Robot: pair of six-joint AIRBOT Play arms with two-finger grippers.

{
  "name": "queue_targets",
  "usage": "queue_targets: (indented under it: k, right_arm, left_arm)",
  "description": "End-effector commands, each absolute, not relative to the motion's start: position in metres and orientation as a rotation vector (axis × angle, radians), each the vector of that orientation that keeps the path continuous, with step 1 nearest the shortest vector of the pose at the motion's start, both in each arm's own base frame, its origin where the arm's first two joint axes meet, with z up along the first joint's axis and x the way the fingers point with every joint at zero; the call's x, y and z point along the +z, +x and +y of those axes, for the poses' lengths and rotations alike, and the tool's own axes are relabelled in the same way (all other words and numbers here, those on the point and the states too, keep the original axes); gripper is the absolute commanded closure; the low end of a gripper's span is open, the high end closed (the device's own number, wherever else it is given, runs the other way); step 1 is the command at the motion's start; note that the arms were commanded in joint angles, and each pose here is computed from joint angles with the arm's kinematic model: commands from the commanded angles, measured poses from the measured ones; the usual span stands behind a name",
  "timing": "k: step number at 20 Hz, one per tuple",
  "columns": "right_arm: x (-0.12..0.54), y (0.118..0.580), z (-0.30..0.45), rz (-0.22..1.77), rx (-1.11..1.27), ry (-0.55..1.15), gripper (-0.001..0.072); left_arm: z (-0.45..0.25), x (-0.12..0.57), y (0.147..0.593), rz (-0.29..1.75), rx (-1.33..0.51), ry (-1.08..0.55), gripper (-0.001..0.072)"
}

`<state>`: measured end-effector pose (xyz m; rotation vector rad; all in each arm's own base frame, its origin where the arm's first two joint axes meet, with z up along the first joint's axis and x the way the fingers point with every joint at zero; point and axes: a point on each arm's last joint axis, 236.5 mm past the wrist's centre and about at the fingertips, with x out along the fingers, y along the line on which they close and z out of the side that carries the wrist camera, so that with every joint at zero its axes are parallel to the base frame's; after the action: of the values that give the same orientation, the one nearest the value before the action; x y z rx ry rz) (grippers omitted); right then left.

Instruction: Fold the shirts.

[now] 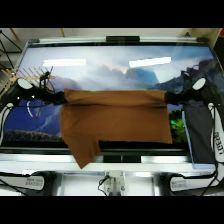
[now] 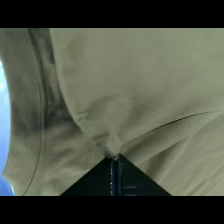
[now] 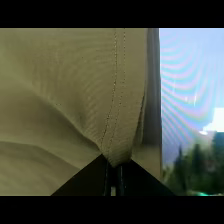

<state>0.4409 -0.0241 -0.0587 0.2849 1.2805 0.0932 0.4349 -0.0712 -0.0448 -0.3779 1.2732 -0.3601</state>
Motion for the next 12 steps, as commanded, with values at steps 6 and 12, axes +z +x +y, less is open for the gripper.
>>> queue_targets:
  k: [6,12]
  right_arm:
    - [-0.076,0.427,-0.036,1.361,0.03,0.315,0.0628]
    - [-0.048,0.391,-0.039,1.46,0.058,0.298,0.0283]
  left_arm:
    - [-0.072,-0.065,0.414,1.365,-0.371,-0.35,0.0678]
    - [-0.052,-0.035,0.39,1.46,-0.378,-0.431,0.019]
